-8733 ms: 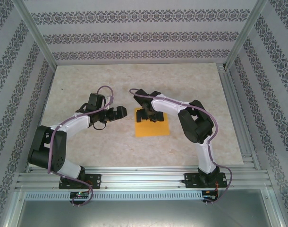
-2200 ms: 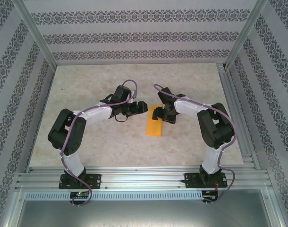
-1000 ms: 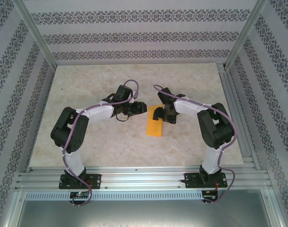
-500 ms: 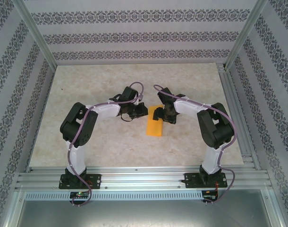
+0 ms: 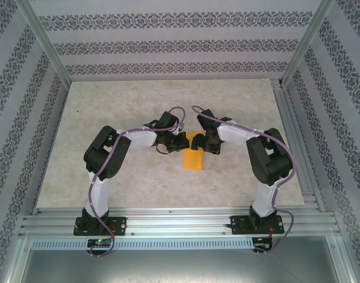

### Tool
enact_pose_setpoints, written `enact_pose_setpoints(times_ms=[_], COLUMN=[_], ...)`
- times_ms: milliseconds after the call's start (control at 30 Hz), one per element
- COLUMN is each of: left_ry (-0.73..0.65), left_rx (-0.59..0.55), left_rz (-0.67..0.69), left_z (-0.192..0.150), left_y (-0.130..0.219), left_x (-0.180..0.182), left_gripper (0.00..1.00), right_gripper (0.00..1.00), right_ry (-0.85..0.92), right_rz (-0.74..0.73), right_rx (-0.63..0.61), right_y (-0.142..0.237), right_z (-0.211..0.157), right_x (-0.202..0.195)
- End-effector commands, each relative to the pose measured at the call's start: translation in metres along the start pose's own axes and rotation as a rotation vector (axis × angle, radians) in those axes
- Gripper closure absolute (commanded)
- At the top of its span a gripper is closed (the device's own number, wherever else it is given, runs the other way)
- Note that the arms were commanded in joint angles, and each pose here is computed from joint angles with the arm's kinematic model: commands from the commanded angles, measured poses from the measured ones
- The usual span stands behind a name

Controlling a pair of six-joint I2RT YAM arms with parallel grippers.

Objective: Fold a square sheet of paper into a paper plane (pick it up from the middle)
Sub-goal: Hold the square sheet of paper at the center of the table.

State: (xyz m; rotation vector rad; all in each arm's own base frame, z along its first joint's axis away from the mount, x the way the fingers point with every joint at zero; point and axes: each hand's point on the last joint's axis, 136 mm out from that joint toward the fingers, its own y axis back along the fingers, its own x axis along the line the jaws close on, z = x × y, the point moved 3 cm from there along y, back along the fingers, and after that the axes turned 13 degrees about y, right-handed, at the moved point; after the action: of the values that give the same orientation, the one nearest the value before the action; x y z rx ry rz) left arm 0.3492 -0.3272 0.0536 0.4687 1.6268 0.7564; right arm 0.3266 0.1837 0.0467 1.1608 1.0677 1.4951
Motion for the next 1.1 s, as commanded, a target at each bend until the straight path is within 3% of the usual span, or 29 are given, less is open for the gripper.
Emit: enact_pose_setpoints(times_ms=[0,433,767,867,1067], left_ry=[-0.005,-0.003,-0.014,-0.021,-0.021], left_rx=[0.010,0.026,0.034,0.037,0.035], left_rz=[-0.011,0.093,0.142,0.144,0.152], left_z=[-0.001,-0.008,-0.012,-0.012,-0.011], left_y=[-0.007,-0.018,-0.019,-0.019,-0.019], left_x=[-0.005,0.019,0.030,0.030,0.031], left_gripper=[0.95,0.97,0.99,0.99,0.99], right_gripper=[0.26,0.25,0.25,0.33,0.72], right_ry=[-0.016,-0.014,-0.009,-0.005,-0.004], right_rz=[-0.062,-0.027,0.069,0.144,0.353], right_rx=[0.048,0.021,-0.137,-0.175,-0.191], right_y=[-0.010,-0.002,0.049,0.056,0.049], right_z=[-0.010,-0.004,0.011,0.012,0.017], right_x=[-0.012,-0.005,0.008,0.016,0.040])
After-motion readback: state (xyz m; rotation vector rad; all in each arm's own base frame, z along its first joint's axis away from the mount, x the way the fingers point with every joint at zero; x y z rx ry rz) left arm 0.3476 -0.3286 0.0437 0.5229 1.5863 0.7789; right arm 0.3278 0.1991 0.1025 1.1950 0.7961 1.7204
